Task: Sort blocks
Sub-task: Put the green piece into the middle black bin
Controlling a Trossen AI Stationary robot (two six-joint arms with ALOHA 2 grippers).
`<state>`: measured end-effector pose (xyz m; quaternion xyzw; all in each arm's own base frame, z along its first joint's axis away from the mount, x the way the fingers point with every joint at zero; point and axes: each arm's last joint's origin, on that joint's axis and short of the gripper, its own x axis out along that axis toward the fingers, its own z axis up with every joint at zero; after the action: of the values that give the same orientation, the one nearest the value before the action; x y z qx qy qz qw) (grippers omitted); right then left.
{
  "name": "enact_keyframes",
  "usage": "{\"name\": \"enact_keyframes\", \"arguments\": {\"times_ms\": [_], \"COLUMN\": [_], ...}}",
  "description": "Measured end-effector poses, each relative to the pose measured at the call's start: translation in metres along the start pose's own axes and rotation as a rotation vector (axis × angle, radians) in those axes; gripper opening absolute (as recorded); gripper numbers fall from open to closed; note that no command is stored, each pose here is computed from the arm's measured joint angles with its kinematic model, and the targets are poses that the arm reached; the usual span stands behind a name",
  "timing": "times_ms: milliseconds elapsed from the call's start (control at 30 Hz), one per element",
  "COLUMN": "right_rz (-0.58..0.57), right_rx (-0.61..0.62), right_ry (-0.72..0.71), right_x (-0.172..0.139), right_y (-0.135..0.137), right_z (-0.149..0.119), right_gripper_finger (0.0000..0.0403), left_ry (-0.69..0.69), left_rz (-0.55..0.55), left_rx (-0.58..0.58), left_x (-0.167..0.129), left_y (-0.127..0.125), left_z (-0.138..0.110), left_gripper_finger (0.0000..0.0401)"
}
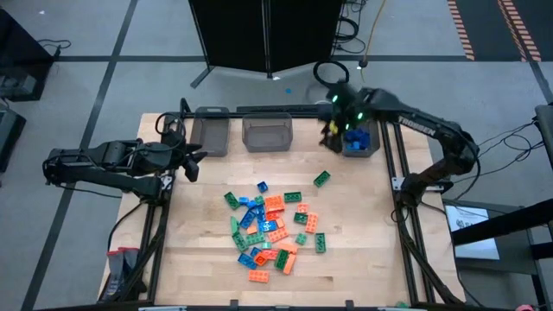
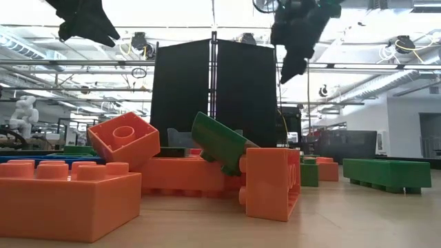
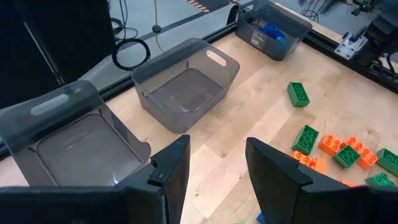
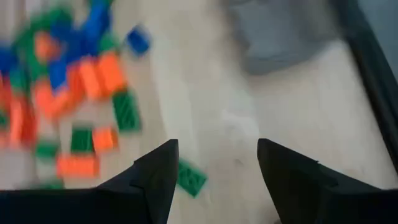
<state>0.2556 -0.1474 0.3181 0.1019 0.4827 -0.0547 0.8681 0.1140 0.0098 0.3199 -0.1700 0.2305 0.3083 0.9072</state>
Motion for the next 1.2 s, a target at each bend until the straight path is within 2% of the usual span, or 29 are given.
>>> {"name": "enact_keyframes", "arguments": {"times_ms": [133,300,467,633,767,933,1100,1200], "right_rz": [0.002,0.015,0.062,0.099,0.105,0.102,0.129,0.098], "right_rx": [-0.248,-0.396,-0.435,-0.549,-0.568,-0.576,-0.575,-0.582], "right_ry": [0.138,0.252,0.330,0.449,0.554,0.611,0.693,0.720], "right_x": [0.025,0.054,0.083,0.114,0.137,0.164,0.188,0.202], "right_y": [0.028,0.045,0.058,0.074,0.073,0.070,0.066,0.063], "right_z": [0.002,0.002,0.002,-0.005,-0.012,-0.017,-0.028,-0.038], "right_gripper_finger": [0.0215,0.0215,0.0217,0.0242,0.0268,0.0293,0.0297,0.0291], "left_ry": [0.000,0.000,0.001,0.010,0.012,0.015,0.021,0.022], "left_rz": [0.000,0.002,0.003,0.008,0.006,0.004,0.003,0.003], "left_rx": [0.000,0.000,0.001,0.006,0.007,0.009,0.011,0.011], "left_x": [0.000,0.000,0.000,0.000,0.000,0.000,0.000,0.000], "left_y": [0.000,0.000,0.000,0.001,0.001,0.001,0.001,0.001], "left_z": [0.000,0.000,0.000,-0.001,-0.001,-0.001,-0.002,-0.002], "left_gripper_finger": [0.0160,0.0160,0.0160,0.0160,0.0160,0.0160,0.0160,0.0160]}}
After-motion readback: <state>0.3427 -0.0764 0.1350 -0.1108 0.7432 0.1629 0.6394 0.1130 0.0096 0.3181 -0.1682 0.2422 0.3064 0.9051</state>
